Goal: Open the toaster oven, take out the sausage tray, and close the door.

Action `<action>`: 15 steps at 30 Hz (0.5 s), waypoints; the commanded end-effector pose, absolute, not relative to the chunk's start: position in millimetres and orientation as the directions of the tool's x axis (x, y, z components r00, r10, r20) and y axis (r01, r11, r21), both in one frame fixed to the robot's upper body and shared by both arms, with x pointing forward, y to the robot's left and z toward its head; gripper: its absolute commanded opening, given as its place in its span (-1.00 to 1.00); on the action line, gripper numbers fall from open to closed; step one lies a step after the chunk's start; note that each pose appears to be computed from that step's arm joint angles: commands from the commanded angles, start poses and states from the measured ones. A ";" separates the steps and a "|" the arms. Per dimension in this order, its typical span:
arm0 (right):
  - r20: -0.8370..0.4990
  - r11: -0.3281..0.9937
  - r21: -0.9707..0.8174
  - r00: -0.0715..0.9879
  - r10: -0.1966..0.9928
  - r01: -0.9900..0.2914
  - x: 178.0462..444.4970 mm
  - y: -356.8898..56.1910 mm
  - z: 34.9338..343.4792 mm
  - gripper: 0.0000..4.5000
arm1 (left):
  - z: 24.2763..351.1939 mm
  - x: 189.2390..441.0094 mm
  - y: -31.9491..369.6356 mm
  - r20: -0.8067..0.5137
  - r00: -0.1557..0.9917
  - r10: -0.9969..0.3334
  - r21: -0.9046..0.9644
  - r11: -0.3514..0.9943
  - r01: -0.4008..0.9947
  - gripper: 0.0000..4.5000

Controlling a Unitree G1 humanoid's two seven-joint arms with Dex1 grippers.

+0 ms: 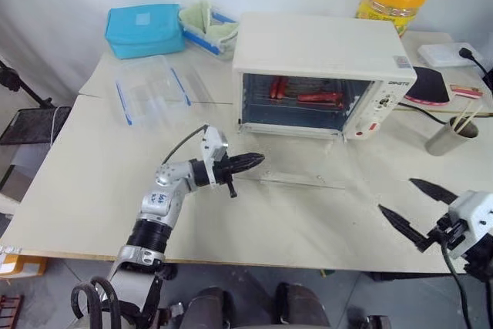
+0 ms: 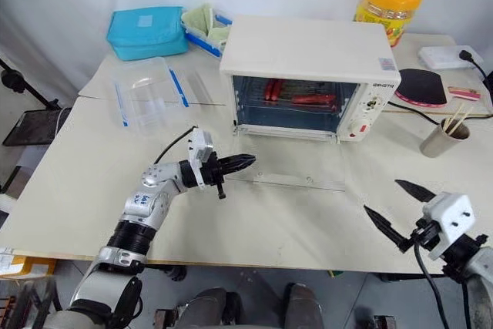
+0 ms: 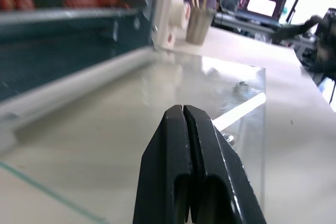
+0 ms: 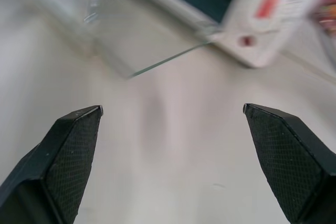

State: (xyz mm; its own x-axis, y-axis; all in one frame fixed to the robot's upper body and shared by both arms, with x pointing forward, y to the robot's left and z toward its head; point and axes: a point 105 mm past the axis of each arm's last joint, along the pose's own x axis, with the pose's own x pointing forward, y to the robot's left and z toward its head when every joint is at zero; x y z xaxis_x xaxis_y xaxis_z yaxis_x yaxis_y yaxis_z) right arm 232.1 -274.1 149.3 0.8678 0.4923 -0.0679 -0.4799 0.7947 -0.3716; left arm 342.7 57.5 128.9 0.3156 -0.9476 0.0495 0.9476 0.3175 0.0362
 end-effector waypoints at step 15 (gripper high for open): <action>0.090 0.711 -0.565 0.825 0.558 -0.419 336.3 -136.1 201.6 1.00 | 144.7 313.9 79.8 0.112 0.384 -0.917 0.069 0.393 0.917 0.06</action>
